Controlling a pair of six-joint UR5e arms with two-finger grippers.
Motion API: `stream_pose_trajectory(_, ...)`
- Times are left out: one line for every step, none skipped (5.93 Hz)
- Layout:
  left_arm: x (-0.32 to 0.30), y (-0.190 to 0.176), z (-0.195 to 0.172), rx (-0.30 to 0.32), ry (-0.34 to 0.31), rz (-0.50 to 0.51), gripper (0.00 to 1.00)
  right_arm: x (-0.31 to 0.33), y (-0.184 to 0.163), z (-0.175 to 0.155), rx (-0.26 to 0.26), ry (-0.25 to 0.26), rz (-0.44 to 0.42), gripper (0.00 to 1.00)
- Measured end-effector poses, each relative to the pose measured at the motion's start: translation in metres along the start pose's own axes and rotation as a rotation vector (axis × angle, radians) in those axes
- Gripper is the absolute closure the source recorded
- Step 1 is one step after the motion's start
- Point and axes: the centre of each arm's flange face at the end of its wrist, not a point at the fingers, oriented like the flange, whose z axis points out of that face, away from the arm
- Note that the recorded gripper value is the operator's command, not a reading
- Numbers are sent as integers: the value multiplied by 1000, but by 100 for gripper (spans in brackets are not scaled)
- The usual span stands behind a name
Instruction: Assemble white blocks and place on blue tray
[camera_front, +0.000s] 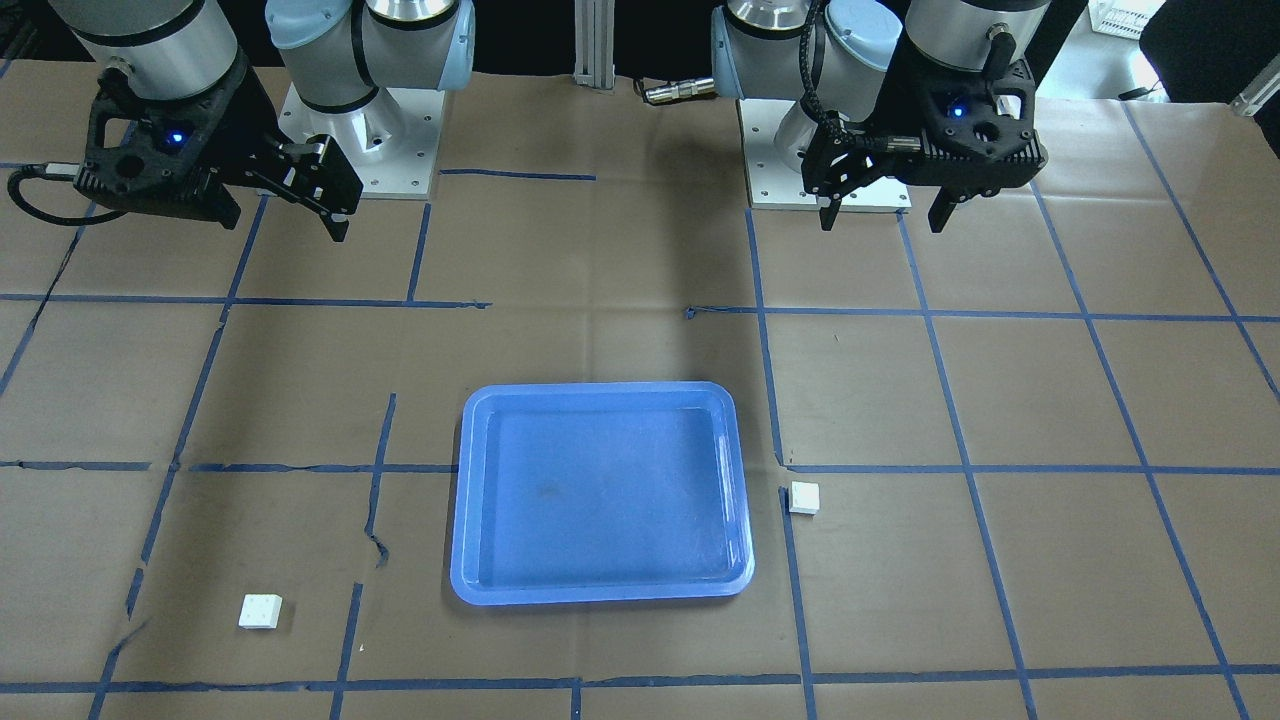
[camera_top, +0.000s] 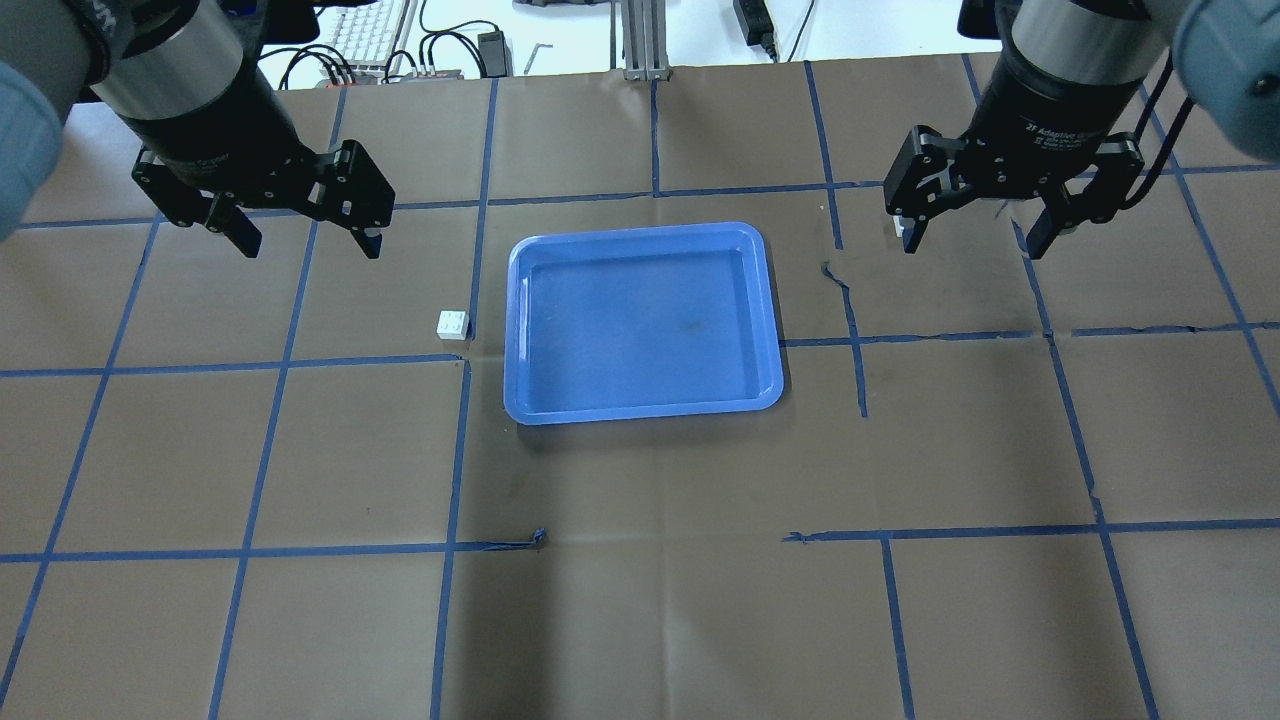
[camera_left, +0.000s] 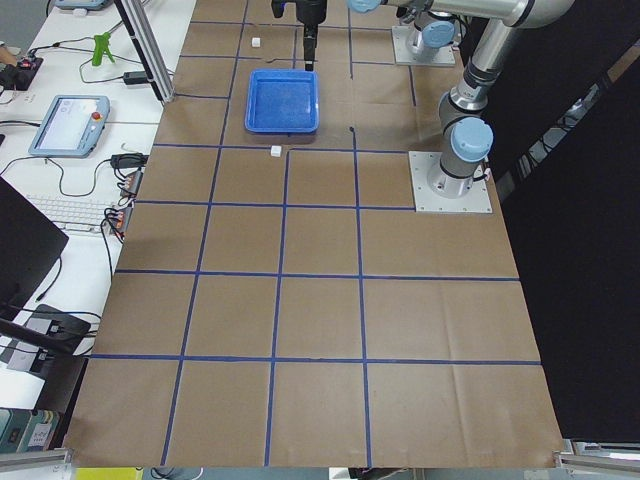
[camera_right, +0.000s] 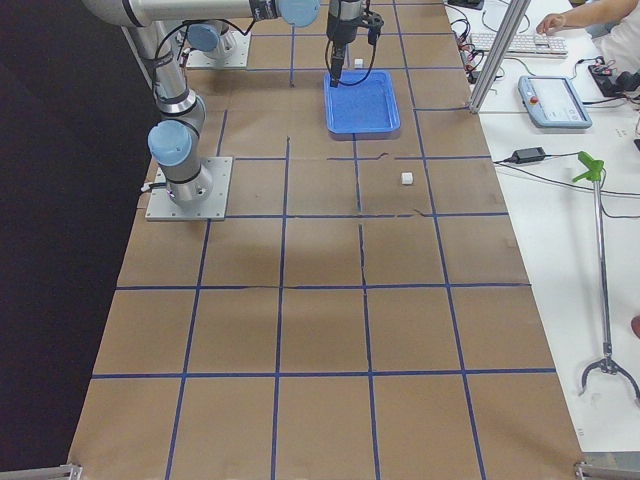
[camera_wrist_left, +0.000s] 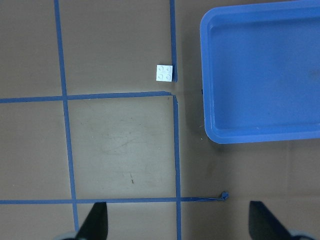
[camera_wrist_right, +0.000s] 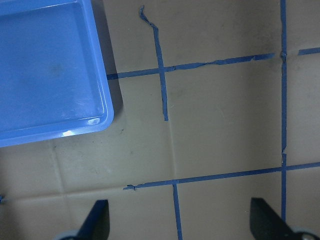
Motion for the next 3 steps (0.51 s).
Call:
stream_pose_trajectory(0,0,0,0,0,0,1,-2,-3,-5,13,-3,-2,0)
stream_pose_trajectory(0,1,0,0,1,0,1,-4,-8,-10,23,-7,-5,0)
stream_pose_trajectory(-1,1,4,-4,1,7,1,-5,-9,-11,26,-8,-8,0)
